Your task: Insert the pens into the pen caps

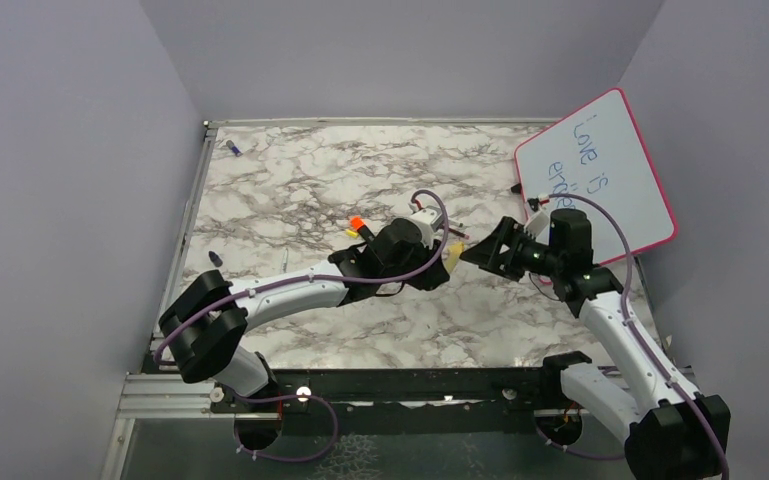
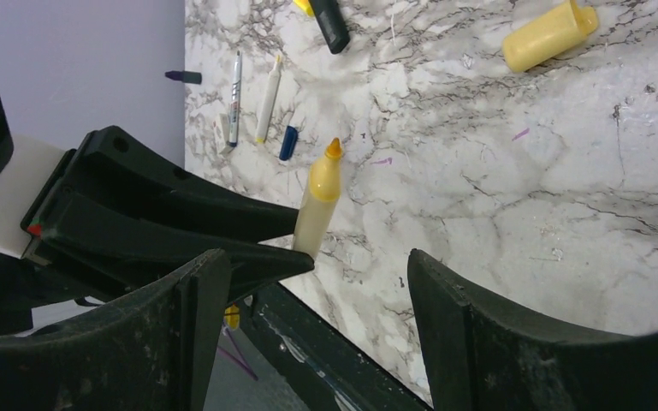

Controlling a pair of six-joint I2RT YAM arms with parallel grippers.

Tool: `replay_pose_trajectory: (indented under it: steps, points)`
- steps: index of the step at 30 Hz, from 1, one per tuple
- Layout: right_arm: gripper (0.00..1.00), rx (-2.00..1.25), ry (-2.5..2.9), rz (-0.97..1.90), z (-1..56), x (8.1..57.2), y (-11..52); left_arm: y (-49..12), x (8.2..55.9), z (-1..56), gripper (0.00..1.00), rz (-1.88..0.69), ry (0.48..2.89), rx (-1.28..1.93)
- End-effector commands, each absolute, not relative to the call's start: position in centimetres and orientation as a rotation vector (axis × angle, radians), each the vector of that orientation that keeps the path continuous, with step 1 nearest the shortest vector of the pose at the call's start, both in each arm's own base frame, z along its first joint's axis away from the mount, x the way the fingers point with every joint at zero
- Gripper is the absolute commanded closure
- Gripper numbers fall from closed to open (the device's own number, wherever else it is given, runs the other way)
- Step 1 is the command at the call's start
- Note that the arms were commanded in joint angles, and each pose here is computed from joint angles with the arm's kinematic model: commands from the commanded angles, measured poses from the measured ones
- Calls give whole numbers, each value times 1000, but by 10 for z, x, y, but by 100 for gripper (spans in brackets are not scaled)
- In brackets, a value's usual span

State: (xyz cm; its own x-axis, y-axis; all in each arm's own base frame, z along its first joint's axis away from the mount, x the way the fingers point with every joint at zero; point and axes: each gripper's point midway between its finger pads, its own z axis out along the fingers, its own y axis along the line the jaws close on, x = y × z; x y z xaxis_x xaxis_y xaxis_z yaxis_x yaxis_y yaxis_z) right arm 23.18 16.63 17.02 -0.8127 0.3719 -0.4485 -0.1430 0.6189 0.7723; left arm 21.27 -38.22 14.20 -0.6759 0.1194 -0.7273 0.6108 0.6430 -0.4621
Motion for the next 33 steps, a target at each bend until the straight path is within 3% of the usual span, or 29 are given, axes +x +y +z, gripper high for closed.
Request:
replay_pose_trajectory:
  steps: [1, 15, 22, 24, 27, 30, 33]
  points:
    - [21, 189, 2235, 1181, 175, 238, 169, -395, 199, 172, 99, -1095, 2090, 619]
    - [42, 212, 2239, 1267, 175, 241, 177, -405, 193, 187, 99, -1175, 2054, 657]
    - [75, 183, 2228, 1359, 181, 233, 185, -404, 194, 194, 97, -1172, 2043, 651]
    - [86, 152, 2209, 1395, 186, 230, 188, -404, 193, 195, 86, -1175, 2045, 656]
    - [97, 66, 2160, 1434, 197, 225, 191, -403, 192, 200, 57, -1186, 2043, 650]
    - [99, -29, 2108, 1419, 210, 221, 192, -400, 186, 213, 43, -1252, 2016, 638]
    - [99, -151, 2035, 1430, 227, 212, 194, -396, 175, 234, 35, -1379, 1970, 638]
